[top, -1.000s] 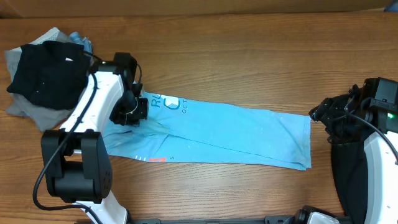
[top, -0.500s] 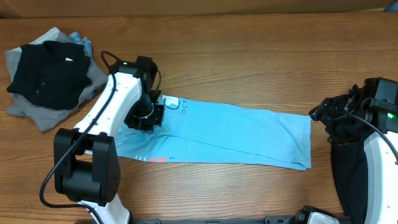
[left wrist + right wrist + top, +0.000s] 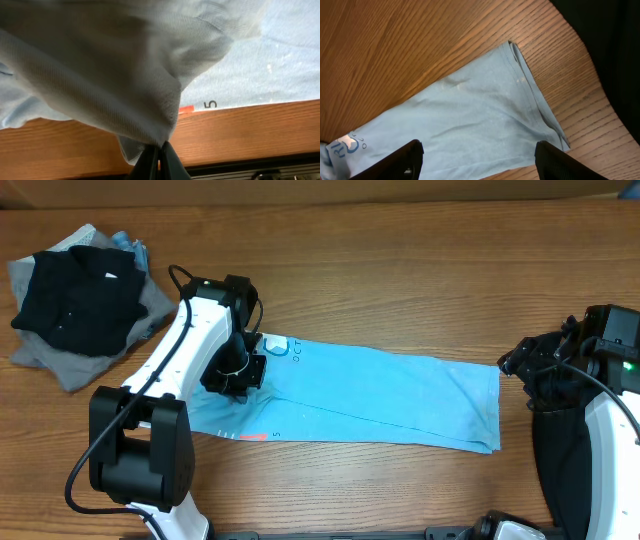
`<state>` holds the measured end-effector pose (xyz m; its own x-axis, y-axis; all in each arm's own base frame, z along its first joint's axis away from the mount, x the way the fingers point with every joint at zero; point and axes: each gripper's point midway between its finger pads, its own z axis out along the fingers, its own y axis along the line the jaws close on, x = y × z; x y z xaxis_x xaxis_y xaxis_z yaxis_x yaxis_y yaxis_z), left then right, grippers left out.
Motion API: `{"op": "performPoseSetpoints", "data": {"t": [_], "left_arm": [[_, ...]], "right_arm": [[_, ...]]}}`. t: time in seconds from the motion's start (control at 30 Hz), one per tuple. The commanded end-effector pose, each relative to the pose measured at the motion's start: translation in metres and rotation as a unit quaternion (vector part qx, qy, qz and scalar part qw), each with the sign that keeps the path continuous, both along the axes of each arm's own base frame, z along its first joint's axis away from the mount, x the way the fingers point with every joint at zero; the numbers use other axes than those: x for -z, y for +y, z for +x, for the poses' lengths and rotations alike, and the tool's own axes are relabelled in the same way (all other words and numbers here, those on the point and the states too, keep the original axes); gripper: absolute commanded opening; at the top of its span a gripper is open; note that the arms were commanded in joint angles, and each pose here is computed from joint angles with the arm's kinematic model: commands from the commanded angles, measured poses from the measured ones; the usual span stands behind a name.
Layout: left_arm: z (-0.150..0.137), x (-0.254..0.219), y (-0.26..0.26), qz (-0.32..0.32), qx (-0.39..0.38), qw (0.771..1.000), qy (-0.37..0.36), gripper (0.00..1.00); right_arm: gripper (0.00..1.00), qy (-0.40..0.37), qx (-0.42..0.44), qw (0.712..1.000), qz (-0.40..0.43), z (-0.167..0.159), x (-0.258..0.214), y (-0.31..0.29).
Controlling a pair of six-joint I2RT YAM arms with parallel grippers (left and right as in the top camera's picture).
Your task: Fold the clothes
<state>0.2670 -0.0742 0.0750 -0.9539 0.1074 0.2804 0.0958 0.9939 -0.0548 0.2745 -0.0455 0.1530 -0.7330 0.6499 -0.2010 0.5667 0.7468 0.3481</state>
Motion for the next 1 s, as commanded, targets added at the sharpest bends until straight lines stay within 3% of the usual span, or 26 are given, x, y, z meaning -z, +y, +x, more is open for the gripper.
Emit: {"op": "performPoseSetpoints", "data": {"t": [0.0,0.37,0.97], "left_arm": [[0.003,-0.006,-0.009,-0.014,-0.002,1.0,-0.009,0.04],[-0.008,-0.013,-0.033,-0.023,0.038,0.999,-0.012,0.04],[-0.015,-0.019,-0.027,-0.007,0.033,0.999,-0.002,0.04]], "right_arm": [[0.75,-0.007,0.004,1.0,-0.007,0.002,-0.004,-0.004],[0.75,-0.007,0.004,1.0,-0.007,0.002,-0.004,-0.004],[0.75,-0.007,0.004,1.0,-0.007,0.002,-0.004,-0.004]]}}
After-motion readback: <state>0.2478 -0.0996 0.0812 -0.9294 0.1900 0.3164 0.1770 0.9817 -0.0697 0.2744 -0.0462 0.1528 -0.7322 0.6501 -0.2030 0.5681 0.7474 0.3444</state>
